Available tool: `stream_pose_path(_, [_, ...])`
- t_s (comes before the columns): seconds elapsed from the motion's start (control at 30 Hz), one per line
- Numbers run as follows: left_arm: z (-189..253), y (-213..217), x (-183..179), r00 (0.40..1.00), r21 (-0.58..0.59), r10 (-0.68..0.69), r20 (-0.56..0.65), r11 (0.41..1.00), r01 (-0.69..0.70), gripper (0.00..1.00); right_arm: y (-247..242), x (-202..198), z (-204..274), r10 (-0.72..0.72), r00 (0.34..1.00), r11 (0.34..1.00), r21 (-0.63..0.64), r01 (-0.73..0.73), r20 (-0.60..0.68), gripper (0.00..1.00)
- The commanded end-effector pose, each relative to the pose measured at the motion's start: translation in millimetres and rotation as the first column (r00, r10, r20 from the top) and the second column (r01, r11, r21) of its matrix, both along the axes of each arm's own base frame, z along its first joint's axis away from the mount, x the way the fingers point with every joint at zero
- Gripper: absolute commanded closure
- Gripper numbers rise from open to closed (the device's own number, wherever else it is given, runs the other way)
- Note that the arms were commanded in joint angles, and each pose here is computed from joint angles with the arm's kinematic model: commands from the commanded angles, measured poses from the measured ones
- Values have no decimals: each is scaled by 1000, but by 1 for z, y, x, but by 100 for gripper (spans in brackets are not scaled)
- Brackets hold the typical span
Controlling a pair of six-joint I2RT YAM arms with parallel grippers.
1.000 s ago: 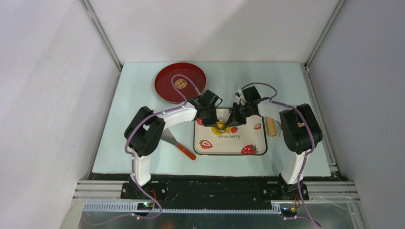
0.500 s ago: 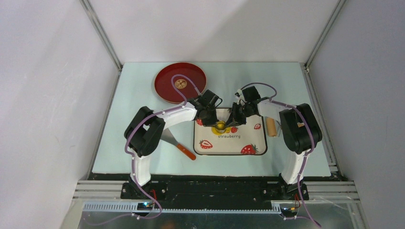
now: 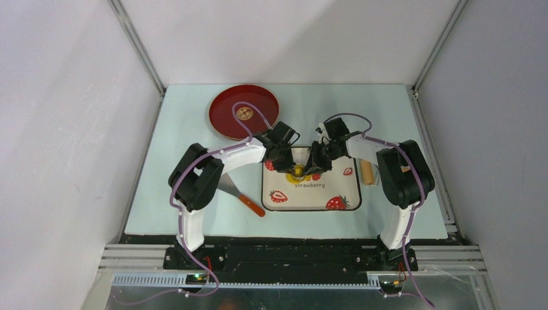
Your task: Roll out the dumpling wrappers from the dough
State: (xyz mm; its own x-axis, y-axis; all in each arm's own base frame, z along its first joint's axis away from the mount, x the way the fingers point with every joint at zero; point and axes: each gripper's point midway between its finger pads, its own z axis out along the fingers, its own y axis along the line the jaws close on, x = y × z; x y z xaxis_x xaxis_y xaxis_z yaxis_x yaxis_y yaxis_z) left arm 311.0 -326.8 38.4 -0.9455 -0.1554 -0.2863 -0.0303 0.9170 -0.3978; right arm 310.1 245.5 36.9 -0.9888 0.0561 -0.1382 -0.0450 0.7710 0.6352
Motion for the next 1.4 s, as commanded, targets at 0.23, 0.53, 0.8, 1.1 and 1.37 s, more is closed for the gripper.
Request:
stream_pose_path(0.23, [28, -12, 3, 999, -61, -40, 37, 997, 42, 72, -9, -49, -9, 42, 986, 992, -115, -61, -161, 60])
stream_pose_path(0.53, [36, -5, 5, 998, -75, -36, 47, 996, 40, 68, -9, -40, 13, 46, 991, 993, -104, -60, -128, 45])
stream_pose_path(0.8, [40, -3, 3, 997, -87, -66, 51, 994, 70, 64, -10, -34, 30, 39, 992, 998, -53, -46, -118, 37])
stream_pose_path(1.1, [33, -6, 0, 994, -91, -102, 29, 990, 104, 67, -14, -33, 26, 40, 990, 998, -48, -47, -136, 35])
stream_pose_path(1.37, [32, -8, -3, 994, -101, -112, 18, 988, 113, 70, -9, -29, 29, 43, 992, 999, -17, -46, -123, 35])
